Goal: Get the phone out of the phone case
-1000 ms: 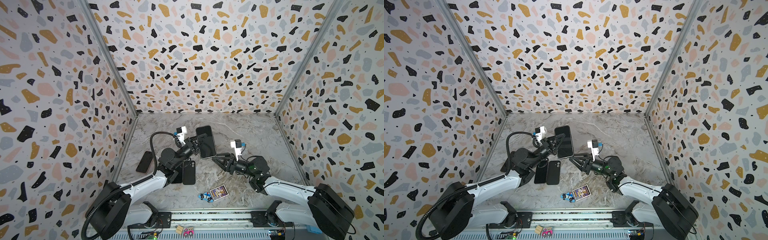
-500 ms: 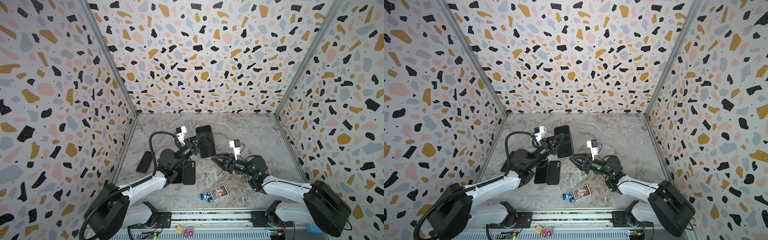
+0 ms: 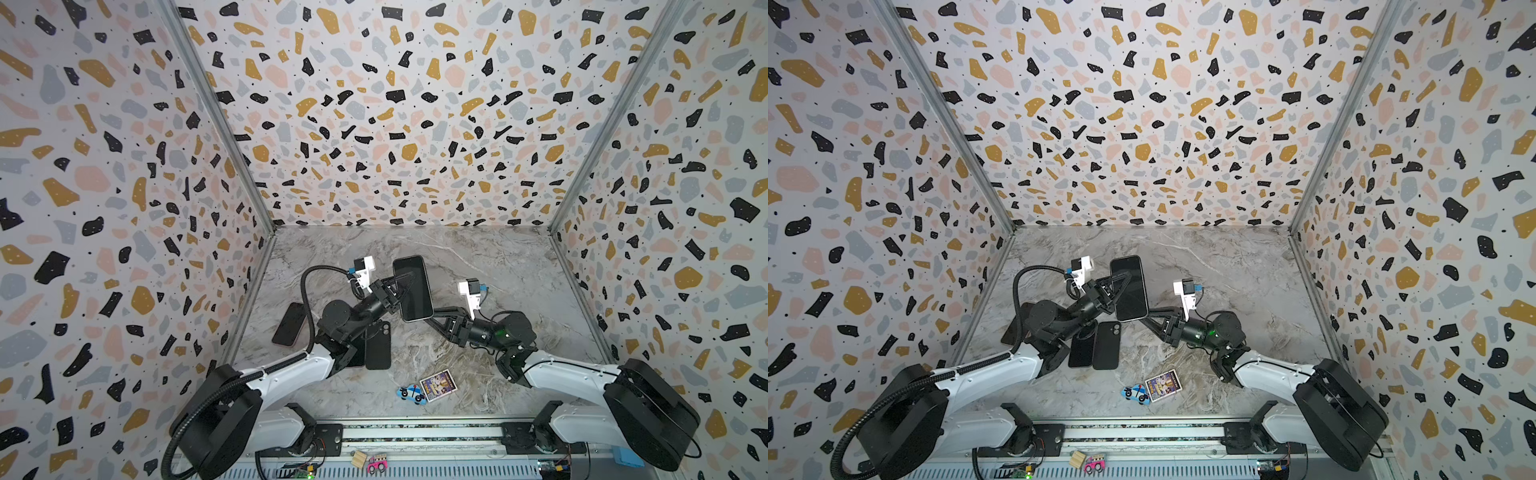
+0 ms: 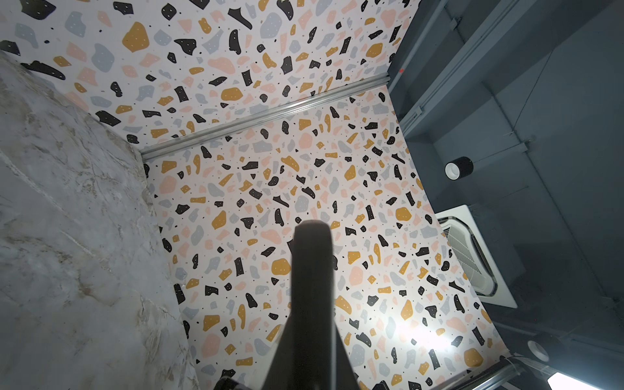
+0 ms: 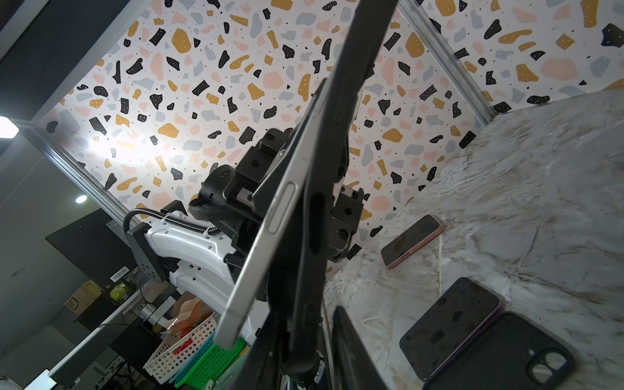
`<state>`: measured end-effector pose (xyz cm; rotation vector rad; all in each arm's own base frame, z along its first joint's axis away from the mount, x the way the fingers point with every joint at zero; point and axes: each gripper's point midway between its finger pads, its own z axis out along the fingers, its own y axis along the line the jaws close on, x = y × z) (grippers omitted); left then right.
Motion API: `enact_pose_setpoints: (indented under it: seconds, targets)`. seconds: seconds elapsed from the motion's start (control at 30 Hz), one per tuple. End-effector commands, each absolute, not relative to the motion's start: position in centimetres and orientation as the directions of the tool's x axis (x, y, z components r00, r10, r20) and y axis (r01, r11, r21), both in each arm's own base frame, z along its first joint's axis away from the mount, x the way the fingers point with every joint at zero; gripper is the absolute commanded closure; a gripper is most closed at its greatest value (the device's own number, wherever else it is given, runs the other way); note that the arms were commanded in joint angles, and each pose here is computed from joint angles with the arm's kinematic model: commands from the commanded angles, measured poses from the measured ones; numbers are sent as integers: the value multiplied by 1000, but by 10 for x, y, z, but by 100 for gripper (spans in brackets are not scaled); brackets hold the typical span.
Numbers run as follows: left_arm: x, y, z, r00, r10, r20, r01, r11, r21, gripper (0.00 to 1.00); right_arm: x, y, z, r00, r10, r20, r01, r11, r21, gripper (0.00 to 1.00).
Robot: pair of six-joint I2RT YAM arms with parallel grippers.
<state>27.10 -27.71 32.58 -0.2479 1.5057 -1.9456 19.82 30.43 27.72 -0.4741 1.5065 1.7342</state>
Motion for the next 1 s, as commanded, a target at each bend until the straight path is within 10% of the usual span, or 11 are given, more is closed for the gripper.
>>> enact_pose_setpoints:
  seconds: [0.0, 0.3, 0.77, 0.97]
  targets:
    - [249, -282, 348, -780, -555, -289, 460, -195, -866, 100, 207, 299, 284, -617, 356, -702, -749, 8, 662, 82]
    - [259, -287, 322, -771, -559, -304, 439, -122, -890, 100, 196, 286, 275, -654, 382, -653, -710, -13, 704, 100]
    - [268, -313, 253, -789, -520, -328, 369, 25, -929, 100, 193, 254, 239, -686, 439, -580, -583, 147, 799, 100]
    - [268, -326, 242, -808, -495, -318, 359, 14, -933, 78, 191, 250, 230, -693, 451, -563, -561, 152, 813, 100]
